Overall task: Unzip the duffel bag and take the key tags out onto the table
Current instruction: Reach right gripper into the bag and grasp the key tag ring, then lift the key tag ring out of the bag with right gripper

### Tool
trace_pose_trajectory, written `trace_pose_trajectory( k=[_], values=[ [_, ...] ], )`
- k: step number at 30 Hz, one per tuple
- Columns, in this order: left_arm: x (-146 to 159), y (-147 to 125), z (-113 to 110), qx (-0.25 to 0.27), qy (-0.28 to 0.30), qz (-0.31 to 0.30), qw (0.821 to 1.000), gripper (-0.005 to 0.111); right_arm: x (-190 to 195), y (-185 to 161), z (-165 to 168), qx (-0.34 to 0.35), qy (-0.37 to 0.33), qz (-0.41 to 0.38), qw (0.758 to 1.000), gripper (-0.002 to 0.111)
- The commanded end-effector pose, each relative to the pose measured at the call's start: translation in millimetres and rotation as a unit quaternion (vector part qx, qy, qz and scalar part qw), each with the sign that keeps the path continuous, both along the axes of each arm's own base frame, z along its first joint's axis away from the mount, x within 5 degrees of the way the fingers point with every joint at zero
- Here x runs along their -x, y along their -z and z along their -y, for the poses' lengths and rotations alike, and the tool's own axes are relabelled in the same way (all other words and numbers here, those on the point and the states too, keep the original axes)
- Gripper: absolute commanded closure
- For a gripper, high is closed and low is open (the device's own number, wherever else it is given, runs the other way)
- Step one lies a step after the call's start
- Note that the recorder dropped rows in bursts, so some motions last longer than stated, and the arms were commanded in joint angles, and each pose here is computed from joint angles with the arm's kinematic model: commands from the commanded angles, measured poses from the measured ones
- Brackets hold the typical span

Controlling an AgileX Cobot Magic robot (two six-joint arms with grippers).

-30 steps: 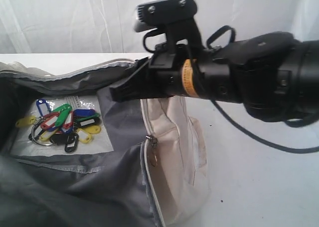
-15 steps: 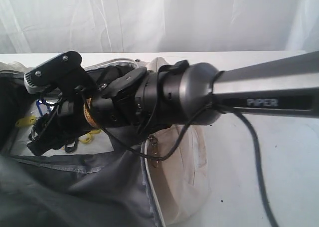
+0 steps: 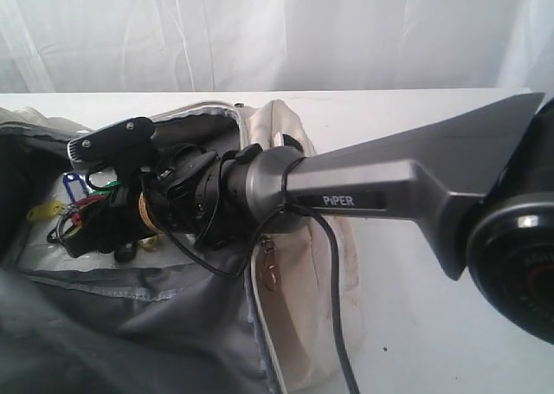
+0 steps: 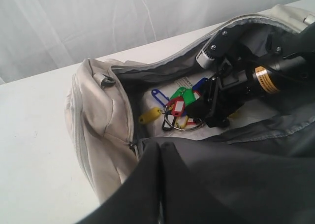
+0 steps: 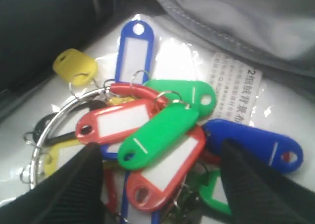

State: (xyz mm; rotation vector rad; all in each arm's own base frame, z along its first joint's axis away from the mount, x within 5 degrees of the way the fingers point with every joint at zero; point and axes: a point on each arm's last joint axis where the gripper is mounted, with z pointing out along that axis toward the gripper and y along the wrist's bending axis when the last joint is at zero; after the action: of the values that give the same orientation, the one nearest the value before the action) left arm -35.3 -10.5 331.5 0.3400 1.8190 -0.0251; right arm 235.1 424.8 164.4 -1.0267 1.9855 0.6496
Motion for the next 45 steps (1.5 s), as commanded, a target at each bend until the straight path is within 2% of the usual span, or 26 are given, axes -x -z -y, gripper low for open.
trace_pose_trajectory(
  k=[1, 4, 6, 11, 15, 19, 26, 31, 34, 39, 45],
  values=[
    [0, 2, 1, 0.008, 0.004, -0.002, 1.000, 0.107, -1, 16, 0, 0.011, 0.010, -0.014, 1.000, 0.066],
    [0, 2, 0, 0.007, 0.004, -0.003, 1.000, 0.107, -2, 12, -1, 0.003, 0.015, -0.017, 1.000, 0.093],
    [0, 2, 0, 0.007, 0.004, -0.003, 1.000, 0.107, -3, 5, -3, -0.011, 0.021, -0.020, 1.000, 0.108],
    [0, 2, 0, 0.007, 0.004, -0.004, 1.000, 0.107, -7, -37, -6, -0.059, 0.027, 0.001, 0.998, 0.108],
    [1, 3, 1, 0.006, 0.005, -0.011, 1.000, 0.107, -12, -94, 5, -0.108, 0.054, 0.046, 0.992, 0.108],
    [1, 5, 1, 0.004, 0.006, -0.021, 1.000, 0.107, -16, -148, 29, -0.133, 0.088, 0.117, 0.980, 0.108],
    [2, 6, 0, 0.002, 0.005, -0.025, 1.000, 0.107, -12, -237, 83, -0.209, 0.113, 0.174, 0.956, 0.108],
    [2, 6, 0, 0.002, 0.005, -0.025, 1.000, 0.107, -8, -279, 119, -0.238, 0.130, 0.215, 0.938, 0.108],
    [2, 6, 0, 0.002, 0.005, -0.025, 1.000, 0.107, -4, -288, 138, -0.242, 0.140, 0.224, 0.934, 0.108],
    [2, 6, 0, 0.002, 0.005, -0.025, 1.000, 0.107, 6, -279, 165, -0.205, 0.171, 0.241, 0.933, 0.108],
    [2, 6, 1, 0.002, 0.005, -0.025, 1.000, 0.107, 11, -248, 202, -0.090, 0.263, 0.244, 0.929, 0.108]
  ],
)
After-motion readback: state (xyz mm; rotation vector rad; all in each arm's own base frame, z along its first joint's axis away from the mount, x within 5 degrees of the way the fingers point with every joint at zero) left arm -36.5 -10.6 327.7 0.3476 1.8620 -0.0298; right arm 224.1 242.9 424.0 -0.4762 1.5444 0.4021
